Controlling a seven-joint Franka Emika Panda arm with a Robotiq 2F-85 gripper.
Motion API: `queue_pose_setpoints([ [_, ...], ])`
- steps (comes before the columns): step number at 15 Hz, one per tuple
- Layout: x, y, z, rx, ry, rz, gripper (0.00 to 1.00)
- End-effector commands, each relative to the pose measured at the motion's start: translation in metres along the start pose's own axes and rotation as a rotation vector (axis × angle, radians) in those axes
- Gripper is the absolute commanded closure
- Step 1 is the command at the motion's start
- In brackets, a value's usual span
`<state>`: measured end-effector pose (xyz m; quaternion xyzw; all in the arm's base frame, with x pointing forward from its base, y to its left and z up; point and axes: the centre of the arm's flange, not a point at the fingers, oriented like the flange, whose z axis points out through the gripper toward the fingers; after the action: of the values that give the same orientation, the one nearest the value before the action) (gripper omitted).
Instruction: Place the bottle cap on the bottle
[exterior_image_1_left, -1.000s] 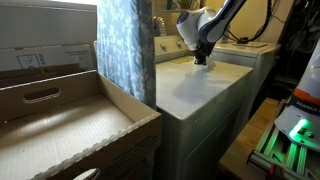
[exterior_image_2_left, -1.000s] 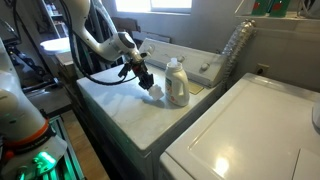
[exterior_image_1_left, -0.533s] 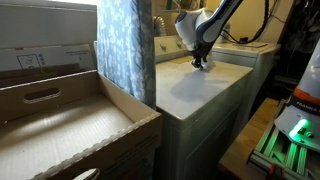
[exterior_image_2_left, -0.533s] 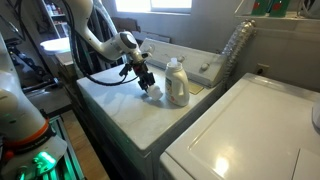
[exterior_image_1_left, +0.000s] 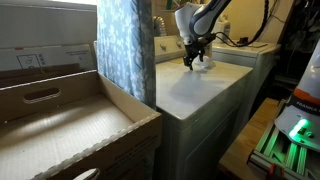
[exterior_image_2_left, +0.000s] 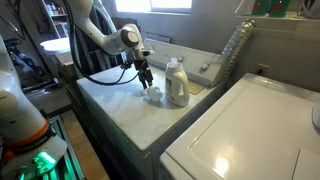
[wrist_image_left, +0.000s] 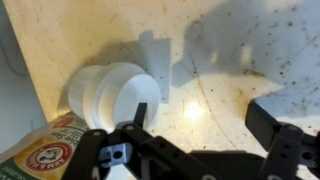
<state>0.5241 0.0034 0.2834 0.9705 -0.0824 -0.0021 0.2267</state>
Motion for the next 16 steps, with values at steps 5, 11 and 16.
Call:
queue_pose_setpoints([
  [5, 0.01, 0.037, -0.021, 0.179, -0.037, 0.342, 0.0],
  [11, -0.002, 0.105, -0.048, 0.231, -0.104, 0.639, 0.0],
  [16, 0.001, 0.124, -0.046, 0.248, -0.156, 0.679, 0.0],
])
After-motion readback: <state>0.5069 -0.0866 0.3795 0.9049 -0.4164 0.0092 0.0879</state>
